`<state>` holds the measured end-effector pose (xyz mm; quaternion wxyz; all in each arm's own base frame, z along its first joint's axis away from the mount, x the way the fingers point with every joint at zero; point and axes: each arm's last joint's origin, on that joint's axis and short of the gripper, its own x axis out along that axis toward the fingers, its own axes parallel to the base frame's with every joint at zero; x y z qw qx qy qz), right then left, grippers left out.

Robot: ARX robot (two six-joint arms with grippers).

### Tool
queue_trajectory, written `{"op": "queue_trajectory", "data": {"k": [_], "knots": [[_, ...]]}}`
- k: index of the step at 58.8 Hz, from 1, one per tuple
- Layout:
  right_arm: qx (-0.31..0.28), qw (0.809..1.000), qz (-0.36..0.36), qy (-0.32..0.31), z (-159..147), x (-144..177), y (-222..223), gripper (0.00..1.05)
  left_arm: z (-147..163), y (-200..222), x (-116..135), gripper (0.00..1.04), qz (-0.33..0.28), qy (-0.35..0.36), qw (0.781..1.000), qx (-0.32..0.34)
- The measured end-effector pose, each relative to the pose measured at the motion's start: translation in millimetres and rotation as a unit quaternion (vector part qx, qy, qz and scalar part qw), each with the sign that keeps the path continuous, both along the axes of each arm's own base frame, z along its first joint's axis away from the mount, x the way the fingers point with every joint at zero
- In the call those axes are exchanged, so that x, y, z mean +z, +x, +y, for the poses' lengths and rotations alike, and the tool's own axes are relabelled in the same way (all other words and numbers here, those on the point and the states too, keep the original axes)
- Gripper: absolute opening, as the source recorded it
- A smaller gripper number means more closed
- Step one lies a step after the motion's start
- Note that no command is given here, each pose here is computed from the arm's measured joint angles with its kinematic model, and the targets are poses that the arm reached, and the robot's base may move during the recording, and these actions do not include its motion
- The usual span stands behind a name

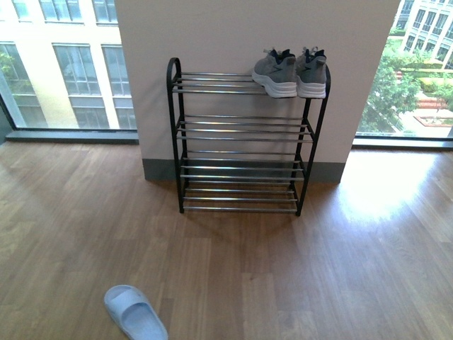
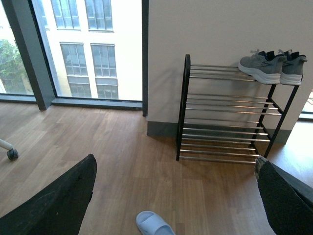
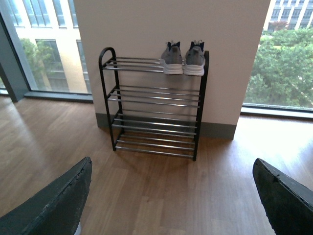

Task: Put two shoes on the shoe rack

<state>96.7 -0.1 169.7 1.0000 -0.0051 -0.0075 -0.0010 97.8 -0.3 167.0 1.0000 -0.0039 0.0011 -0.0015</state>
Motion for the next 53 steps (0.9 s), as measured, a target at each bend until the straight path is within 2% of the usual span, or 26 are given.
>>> {"op": "queue_trajectory", "data": {"k": [53], "knots": [[0.0,1.0,0.0,0.0,0.0,0.0,0.0,0.95,0.0,0.0,0.0,0.95,0.0,0.0,1.0,0.001]]}}
